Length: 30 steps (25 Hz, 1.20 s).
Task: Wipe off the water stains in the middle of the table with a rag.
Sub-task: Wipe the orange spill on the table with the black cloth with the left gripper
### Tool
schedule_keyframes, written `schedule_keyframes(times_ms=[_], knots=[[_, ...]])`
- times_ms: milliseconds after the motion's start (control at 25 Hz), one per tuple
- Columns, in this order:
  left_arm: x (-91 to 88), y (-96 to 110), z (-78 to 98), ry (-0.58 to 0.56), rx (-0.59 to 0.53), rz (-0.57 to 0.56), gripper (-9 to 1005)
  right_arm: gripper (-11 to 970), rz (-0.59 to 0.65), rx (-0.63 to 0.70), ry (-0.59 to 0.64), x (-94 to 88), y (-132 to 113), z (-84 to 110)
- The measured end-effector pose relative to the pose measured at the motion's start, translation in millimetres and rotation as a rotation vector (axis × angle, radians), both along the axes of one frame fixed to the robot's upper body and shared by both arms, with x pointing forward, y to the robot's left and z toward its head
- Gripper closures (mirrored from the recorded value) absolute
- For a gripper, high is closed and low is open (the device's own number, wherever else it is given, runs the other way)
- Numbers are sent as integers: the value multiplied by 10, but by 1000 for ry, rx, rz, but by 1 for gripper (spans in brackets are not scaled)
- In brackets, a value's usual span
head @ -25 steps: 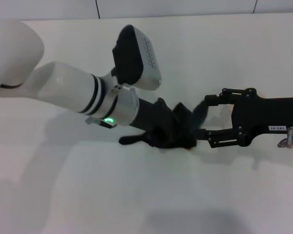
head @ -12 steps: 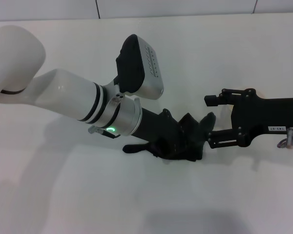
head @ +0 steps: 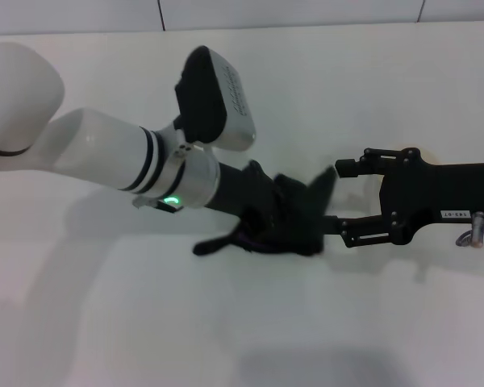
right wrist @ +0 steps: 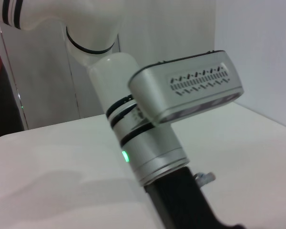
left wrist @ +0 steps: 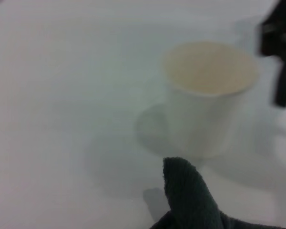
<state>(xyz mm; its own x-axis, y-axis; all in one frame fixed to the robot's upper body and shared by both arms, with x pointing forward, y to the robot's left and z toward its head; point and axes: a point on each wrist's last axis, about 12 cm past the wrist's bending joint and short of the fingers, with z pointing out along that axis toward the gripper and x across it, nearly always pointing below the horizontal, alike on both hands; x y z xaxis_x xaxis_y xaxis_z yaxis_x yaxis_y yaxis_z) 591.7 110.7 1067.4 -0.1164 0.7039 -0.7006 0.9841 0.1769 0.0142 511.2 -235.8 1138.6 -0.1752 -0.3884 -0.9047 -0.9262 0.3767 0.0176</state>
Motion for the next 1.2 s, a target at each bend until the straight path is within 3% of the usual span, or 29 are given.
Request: schedule_keyframes(times_ms=[480,1200], knots=[[210,267,49,-52,-20,167,906,87,3,0,3,-9,-3,-3],[214,367,56,-52,-59,222,893,87,-6,3,10,-29,-28,-20]])
